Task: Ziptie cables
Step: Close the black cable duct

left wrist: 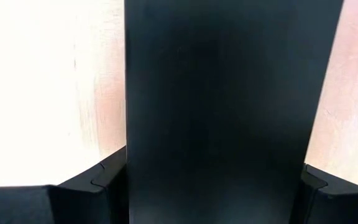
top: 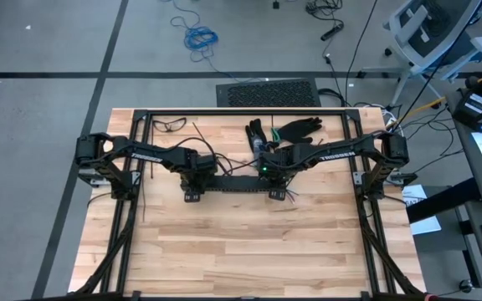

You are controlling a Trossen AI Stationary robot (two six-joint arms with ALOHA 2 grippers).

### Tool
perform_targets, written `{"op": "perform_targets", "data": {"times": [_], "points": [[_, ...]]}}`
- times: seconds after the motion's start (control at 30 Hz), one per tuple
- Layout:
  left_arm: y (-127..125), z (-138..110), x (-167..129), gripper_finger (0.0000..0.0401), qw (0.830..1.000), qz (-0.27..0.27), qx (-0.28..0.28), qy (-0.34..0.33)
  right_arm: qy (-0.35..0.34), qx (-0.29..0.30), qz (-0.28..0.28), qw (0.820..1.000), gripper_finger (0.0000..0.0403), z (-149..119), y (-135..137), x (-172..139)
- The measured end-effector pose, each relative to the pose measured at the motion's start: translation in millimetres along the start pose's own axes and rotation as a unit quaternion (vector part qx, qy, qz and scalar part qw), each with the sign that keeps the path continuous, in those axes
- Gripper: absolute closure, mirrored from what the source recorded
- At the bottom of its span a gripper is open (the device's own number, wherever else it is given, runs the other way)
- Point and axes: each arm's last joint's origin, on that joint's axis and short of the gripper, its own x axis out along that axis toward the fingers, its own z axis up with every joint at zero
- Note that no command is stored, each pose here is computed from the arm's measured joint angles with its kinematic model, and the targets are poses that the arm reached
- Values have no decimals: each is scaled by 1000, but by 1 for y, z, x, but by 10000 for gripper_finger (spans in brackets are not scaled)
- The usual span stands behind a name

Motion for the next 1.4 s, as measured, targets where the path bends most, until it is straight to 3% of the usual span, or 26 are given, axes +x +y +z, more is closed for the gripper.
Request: {"op": "perform_targets", "data": {"times": [0.3,0.6,1.4], "points": [[0,1,0,170,1000,2,16,-3,4,0,-1,1000,403,-1,0,0],[0,1,0,154,1000,-3,15,-5,5,0,0,1000,403,-1,0,0],[0,1,0,165,1000,-2,15,-5,-26,-3,3,1000,403,5,1,2]]}}
